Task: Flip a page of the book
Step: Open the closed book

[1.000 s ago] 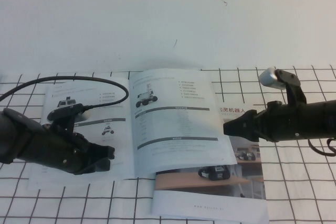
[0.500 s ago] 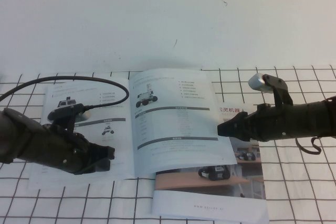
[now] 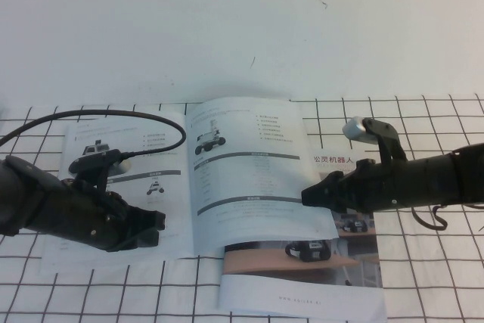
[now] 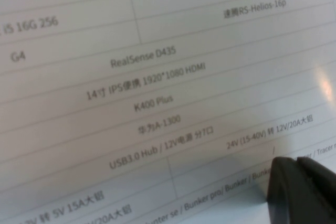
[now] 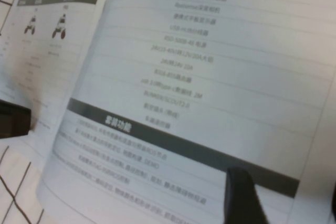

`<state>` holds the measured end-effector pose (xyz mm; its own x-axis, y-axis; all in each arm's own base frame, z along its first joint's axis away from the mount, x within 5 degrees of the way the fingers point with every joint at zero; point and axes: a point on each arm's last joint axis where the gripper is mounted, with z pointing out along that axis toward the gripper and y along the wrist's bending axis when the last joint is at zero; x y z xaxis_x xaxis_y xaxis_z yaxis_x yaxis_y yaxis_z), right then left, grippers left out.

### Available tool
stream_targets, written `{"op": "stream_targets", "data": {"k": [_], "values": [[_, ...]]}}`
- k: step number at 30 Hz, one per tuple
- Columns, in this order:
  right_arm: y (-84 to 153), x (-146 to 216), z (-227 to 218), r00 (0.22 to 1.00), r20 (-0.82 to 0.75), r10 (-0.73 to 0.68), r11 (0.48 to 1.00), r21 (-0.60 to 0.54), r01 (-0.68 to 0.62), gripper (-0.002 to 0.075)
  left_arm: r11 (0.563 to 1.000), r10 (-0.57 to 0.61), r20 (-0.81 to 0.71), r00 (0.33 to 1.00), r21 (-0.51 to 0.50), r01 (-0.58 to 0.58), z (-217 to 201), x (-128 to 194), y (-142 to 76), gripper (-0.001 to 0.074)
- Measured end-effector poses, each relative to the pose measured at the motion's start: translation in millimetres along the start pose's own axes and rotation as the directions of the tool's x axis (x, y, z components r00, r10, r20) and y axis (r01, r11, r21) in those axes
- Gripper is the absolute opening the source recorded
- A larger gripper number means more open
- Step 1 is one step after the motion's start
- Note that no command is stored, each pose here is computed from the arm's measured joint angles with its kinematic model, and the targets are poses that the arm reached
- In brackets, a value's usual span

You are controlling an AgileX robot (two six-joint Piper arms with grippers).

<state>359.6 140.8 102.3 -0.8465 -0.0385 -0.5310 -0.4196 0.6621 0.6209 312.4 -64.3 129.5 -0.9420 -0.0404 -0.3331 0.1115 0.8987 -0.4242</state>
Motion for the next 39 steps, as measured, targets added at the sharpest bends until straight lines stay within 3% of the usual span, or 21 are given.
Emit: {"op": "stream_targets", "data": {"k": [8, 21, 24, 29, 39], "values": [[1, -1, 2, 1.0, 0.018, 0.01, 1.0, -0.019, -0.01, 0.0367, 1.0, 0.0, 0.0, 1.0, 0.0, 0.0, 0, 0, 0, -0.0004], [21, -6, 3, 0.999, 0.038, -0.024, 0.974, -0.223, 0.032, 0.0367, 1.0, 0.0, 0.0, 1.0, 0.0, 0.0, 0, 0, 0, -0.0004], [16, -8, 3, 0.999, 0.042, -0.028, 0.988, -0.152, 0.034, 0.0367, 1.0, 0.0, 0.0, 1.0, 0.0, 0.0, 0, 0, 0, -0.0004], [13, -20, -13, 0.99, 0.049, -0.135, 0.989, 0.062, 0.132, 0.0376, 1.0, -0.002, 0.0, 1.0, 0.0, 0.002, 0, 0, 0, -0.0004], [18, -25, -20, 0.987, 0.052, -0.151, 0.985, 0.096, 0.145, 0.0412, 1.0, -0.002, -0.001, 1.0, 0.002, 0.002, 0, 0, 0, -0.0004]]}}
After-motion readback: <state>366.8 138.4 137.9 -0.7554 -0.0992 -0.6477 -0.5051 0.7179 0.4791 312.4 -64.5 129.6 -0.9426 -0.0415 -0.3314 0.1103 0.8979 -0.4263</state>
